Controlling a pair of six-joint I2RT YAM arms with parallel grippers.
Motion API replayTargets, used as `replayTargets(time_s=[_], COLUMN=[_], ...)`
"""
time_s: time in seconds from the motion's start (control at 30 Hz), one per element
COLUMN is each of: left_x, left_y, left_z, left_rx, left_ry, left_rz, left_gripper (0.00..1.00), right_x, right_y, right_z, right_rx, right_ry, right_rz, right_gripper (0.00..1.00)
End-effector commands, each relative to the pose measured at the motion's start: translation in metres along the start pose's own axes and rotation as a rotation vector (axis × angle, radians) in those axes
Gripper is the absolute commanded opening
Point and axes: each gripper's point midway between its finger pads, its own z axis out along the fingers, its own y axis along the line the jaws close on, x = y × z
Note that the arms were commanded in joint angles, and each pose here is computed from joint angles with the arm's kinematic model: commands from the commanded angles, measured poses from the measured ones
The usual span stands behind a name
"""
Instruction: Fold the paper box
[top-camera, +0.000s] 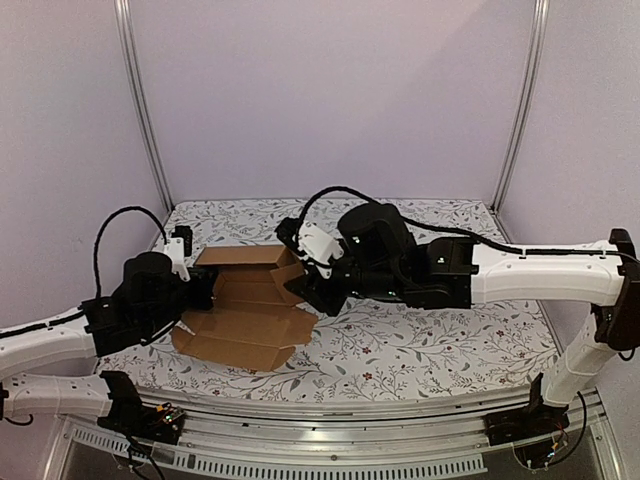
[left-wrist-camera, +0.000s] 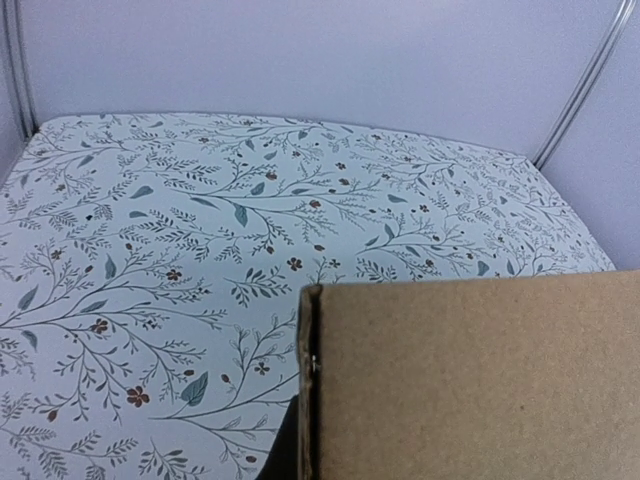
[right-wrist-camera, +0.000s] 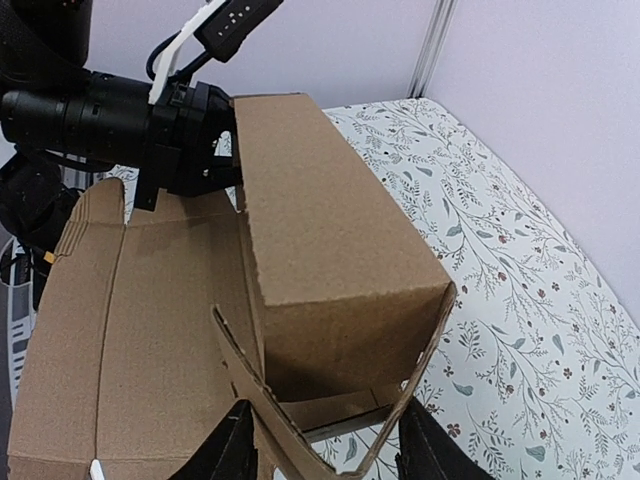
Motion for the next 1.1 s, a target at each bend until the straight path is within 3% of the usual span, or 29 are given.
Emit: replayTargets(time_s=[0.0,0.63,1.07], left_x=[-0.005,-0.004,-0.006], left_y=[0.009,0.019,0.016], left_z=[0.002,0.006,-0.001], left_rx=[-0.065,-0.2,-0.246], left_ry=[0.005,0.027,-0.001], left_rz=[-0.033,-0.074,-0.064], left_gripper=[0.0,0.0,0.0], right_x=[-0.015,-0.004,-0.007], right_y=[-0.008,-0.018,-0.035], right_z=[0.008,0.044,0.062], right_rx=[0.095,0.256,0.398], right_ry=[-0.04,-0.031,-0.049], right_rz=[0.023,0.106,0.121], right_gripper=[0.47,0.5,0.45])
